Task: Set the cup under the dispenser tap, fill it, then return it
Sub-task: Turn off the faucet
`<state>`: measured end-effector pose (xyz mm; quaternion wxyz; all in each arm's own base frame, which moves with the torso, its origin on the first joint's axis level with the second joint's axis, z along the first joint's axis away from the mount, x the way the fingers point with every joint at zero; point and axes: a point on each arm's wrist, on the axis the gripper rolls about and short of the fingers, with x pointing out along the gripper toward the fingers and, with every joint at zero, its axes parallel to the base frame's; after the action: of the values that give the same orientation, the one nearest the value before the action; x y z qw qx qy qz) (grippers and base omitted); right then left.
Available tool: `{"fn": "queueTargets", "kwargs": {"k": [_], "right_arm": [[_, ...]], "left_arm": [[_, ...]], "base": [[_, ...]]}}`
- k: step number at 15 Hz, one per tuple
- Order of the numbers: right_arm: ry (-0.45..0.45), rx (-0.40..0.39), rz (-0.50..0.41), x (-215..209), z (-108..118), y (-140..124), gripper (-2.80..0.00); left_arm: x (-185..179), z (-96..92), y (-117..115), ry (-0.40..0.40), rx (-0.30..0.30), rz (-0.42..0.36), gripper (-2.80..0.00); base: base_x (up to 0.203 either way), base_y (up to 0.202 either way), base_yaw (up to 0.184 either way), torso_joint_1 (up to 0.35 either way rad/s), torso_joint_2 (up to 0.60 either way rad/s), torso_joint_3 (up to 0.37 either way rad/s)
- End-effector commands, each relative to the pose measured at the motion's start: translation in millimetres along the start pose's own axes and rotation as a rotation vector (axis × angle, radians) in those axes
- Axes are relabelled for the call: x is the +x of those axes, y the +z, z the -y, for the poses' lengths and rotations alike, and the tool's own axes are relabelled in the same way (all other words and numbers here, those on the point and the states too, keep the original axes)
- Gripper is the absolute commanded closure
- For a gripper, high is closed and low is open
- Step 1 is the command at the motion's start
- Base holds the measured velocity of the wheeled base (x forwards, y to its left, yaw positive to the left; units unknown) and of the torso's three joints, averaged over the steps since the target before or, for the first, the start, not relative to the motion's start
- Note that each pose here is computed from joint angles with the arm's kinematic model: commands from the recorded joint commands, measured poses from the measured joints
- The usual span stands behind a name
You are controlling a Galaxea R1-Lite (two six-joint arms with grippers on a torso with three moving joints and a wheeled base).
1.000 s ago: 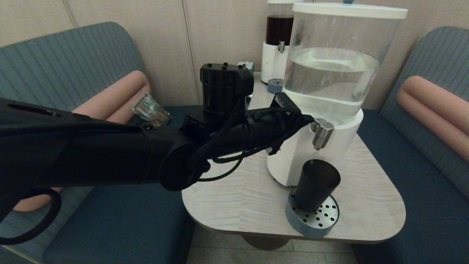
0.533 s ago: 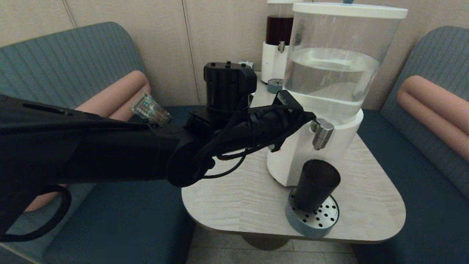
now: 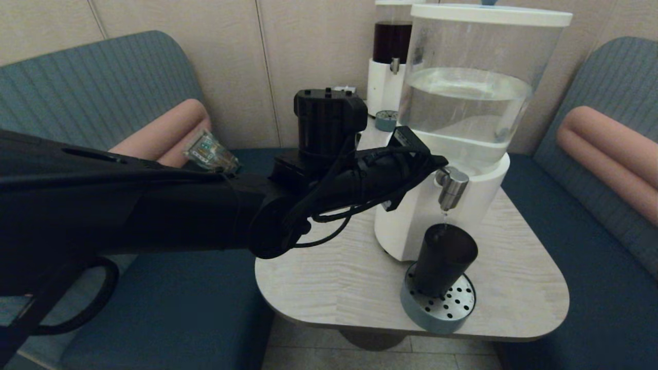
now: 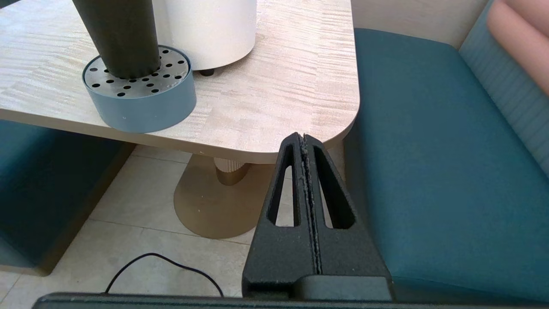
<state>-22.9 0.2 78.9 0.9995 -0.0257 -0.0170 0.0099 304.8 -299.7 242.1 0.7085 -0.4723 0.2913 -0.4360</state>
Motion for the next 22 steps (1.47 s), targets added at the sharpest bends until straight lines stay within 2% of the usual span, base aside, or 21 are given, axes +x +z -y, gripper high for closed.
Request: {"fn": "queueTargets", "kwargs": {"k": [1, 7, 10, 13, 16, 18, 22], "right_arm": [[0.002, -0.001, -0.015, 1, 0, -4, 0.00], [0.002, -0.001, -0.014, 1, 0, -4, 0.00], [0.002, -0.001, -0.015, 1, 0, -4, 0.00], [0.002, -0.001, -0.014, 1, 0, -4, 0.00], [0.002, -0.001, -0.015, 1, 0, -4, 0.00], [0.002, -0.001, -0.013, 1, 0, -4, 0.00], [0.002, -0.001, -0.014, 1, 0, -4, 0.00]], "left_arm": [[4, -2.0, 0, -0.004, -0.007, -0.007, 0.00], [12, 2.9, -2, -0.049, 0.001, -0.034, 0.00], [12, 9.4, -1, -0.117, -0.022, -0.059, 0.00], [13, 11.4, -3, -0.142, -0.017, -0.063, 0.00], [4, 21.2, -2, -0.151, -0.006, -0.056, 0.00], [-10, 24.7, -1, -0.132, -0.006, -0.037, 0.00], [-33, 14.9, -1, -0.027, 0.015, 0.003, 0.00]], "base": [[0.000, 0.000, 0.000, 0.000, 0.00, 0.000], [0.000, 0.000, 0.000, 0.000, 0.00, 0.000], [0.000, 0.000, 0.000, 0.000, 0.00, 0.000], [0.000, 0.000, 0.000, 0.000, 0.00, 0.000], [0.000, 0.000, 0.000, 0.000, 0.00, 0.000], [0.000, 0.000, 0.000, 0.000, 0.00, 0.000], [0.000, 0.000, 0.000, 0.000, 0.00, 0.000]]}}
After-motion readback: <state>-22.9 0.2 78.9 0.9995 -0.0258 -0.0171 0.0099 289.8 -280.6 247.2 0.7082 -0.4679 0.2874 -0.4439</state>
